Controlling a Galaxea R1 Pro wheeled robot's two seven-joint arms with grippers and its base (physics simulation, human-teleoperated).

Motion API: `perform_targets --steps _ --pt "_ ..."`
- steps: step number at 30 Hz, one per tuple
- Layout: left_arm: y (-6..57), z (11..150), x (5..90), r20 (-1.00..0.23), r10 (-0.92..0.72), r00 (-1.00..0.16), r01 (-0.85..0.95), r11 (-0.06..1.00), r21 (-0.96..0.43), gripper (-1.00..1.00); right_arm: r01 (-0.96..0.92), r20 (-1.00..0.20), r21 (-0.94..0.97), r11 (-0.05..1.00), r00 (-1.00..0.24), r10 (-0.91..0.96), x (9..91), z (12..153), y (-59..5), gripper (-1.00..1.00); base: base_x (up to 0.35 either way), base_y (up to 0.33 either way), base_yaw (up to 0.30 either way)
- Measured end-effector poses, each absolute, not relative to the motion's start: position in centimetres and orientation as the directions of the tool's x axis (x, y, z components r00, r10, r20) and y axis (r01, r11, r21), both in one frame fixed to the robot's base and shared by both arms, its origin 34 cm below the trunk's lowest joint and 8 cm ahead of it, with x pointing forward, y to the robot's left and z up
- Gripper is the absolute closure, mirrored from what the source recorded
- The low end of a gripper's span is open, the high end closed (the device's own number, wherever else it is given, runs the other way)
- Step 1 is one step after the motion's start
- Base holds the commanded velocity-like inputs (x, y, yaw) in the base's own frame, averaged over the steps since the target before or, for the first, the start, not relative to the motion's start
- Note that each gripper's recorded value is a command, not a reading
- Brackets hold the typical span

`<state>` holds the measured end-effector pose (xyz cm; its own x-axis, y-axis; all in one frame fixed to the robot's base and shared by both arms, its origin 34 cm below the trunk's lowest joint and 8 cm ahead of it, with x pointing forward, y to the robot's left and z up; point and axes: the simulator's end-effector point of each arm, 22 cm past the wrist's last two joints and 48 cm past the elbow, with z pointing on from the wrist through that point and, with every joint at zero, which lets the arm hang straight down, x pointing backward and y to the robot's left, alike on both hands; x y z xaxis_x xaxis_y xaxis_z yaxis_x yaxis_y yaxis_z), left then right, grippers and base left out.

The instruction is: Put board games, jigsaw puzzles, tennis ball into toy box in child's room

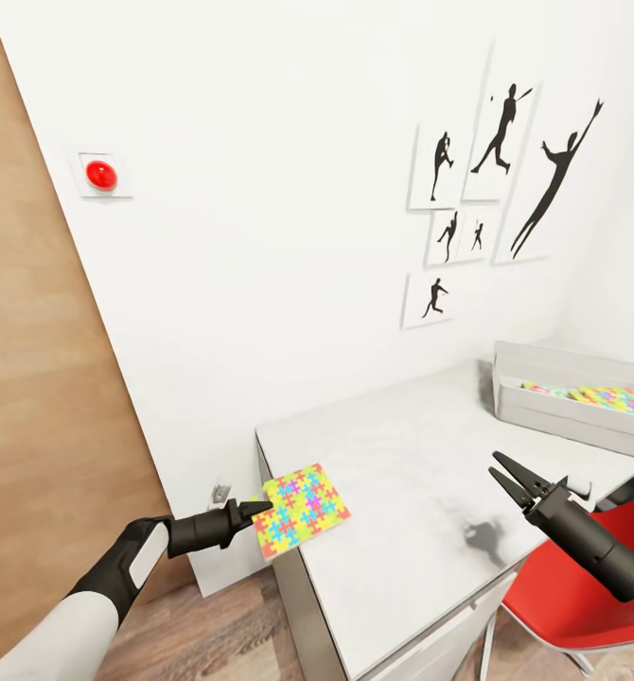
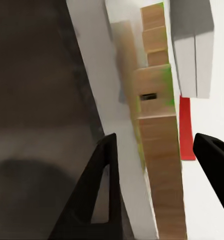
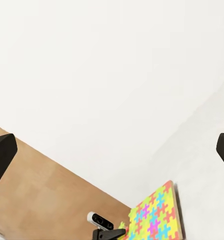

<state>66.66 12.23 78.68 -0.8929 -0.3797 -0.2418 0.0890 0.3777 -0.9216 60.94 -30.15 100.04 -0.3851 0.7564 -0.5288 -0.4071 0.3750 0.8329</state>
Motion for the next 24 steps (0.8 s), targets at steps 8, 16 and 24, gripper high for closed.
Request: perform_targets --steps 8,16,24 --pt "12.5 80.5 66.6 -0.219 -0.374 -0.901 0.074 0.365 -0.928 1.0 -0.407 -0.528 0.833 0.375 -0.386 0.756 61.0 101.3 -30.1 -1.0 0.0 0.0 0.0" --pt "12.7 84.0 67.1 -0.227 -0.349 -0.909 0.095 0.356 -0.929 1.0 -0.406 -0.53 0.833 0.376 -0.386 0.755 61.0 102.2 -30.2 -1.0 0.0 0.0 0.0" --pt "12.6 86.0 67.1 -0.218 -0.337 -0.916 0.094 0.348 -0.933 1.0 -0.406 -0.532 0.832 0.379 -0.385 0.754 60.9 103.3 -30.3 -1.0 0.0 0.0 0.0"
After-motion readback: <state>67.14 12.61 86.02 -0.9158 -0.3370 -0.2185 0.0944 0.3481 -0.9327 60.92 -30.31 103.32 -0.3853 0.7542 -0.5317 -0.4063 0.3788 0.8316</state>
